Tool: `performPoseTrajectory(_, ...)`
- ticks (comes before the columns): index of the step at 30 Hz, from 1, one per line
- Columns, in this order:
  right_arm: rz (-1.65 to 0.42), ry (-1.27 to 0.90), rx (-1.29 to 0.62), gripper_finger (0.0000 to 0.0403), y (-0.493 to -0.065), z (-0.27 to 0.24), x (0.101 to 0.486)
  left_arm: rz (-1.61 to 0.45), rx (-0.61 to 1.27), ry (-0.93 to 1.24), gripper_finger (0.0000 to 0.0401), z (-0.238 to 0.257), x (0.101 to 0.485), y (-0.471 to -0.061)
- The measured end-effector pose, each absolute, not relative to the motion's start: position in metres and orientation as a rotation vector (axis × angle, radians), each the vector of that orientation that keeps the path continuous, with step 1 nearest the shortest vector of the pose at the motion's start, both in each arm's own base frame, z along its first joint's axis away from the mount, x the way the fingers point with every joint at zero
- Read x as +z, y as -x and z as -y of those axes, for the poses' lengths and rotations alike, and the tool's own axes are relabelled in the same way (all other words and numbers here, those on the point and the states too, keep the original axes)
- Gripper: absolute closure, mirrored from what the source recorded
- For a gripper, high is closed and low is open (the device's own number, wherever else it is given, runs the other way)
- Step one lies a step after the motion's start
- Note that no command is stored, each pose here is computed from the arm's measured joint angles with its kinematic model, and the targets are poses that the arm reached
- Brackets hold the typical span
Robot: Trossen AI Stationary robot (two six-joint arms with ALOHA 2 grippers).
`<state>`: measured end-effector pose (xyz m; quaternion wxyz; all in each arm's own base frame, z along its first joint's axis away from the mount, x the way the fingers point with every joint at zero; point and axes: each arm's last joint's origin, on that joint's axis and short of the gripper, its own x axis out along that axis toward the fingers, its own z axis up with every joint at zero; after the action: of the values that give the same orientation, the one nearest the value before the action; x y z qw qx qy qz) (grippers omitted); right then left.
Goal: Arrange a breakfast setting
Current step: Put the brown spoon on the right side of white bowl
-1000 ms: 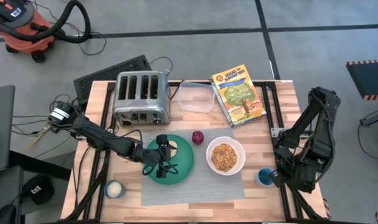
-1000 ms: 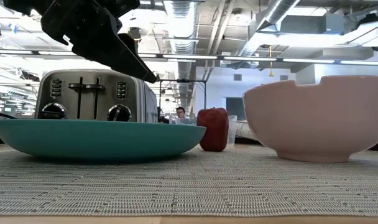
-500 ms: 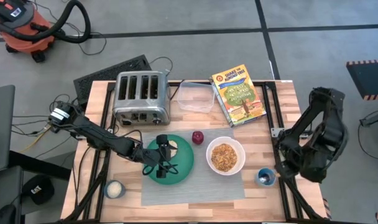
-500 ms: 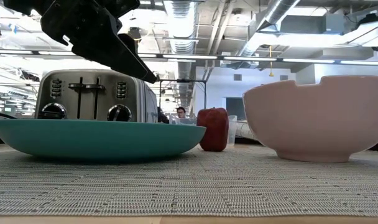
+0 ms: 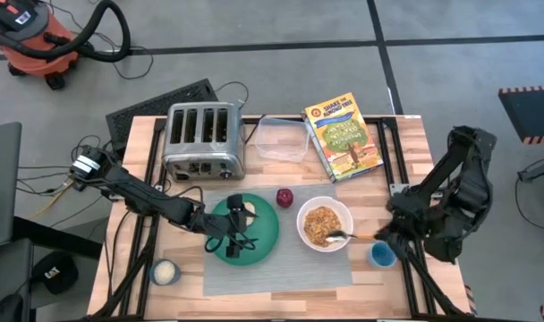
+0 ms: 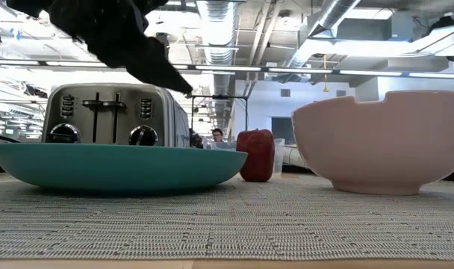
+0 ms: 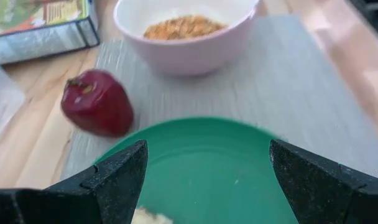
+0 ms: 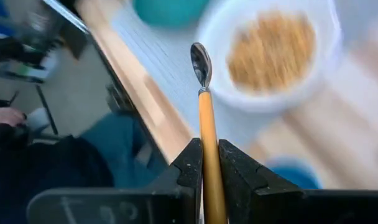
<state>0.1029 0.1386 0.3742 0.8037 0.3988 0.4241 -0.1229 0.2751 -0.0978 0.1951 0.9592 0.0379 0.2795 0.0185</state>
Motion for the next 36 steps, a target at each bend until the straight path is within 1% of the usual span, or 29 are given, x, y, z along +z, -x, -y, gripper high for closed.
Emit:
performPoseTrajectory(3,-0.781,-0.714,-0.190,0.0337,-0.117,-0.142,0.367,-0.530,0.017,-0.058,0.0079,0.100,0.198,-0.277)
performPoseTrajectory(9,-0.625,-0.520,-0.079,0.0337,-0.152,-0.147,0.345,-0.439,-0.011,-0.040,0.0079,0.105,0.206,-0.280)
performPoseTrajectory(13,-0.518,-0.417,-0.047,0.0337,-0.176,-0.141,0.328,-0.350,-0.032,-0.022,0.0079,0.107,0.203,-0.276)
performPoseTrajectory(17,-0.414,-0.328,-0.049,0.0337,-0.195,-0.131,0.315,-0.250,-0.033,0.043,0.0079,0.104,0.193,-0.267)
performPoseTrajectory(20,-0.344,-0.286,-0.030,0.0337,-0.205,-0.123,0.309,-0.182,-0.029,0.089,0.0079,0.101,0.189,-0.261)
performPoseTrajectory(24,-0.251,-0.255,-0.004,0.0337,-0.216,-0.113,0.299,-0.096,-0.018,0.120,0.0079,0.099,0.193,-0.259)
performPoseTrajectory(29,-0.169,-0.243,-0.017,0.0337,-0.222,-0.101,0.286,-0.011,-0.002,0.082,0.0079,0.100,0.205,-0.262)
performPoseTrajectory(36,-0.066,-0.204,-0.009,0.0337,-0.231,-0.094,0.278,0.100,0.088,0.026,0.0079,0.094,0.224,-0.269)
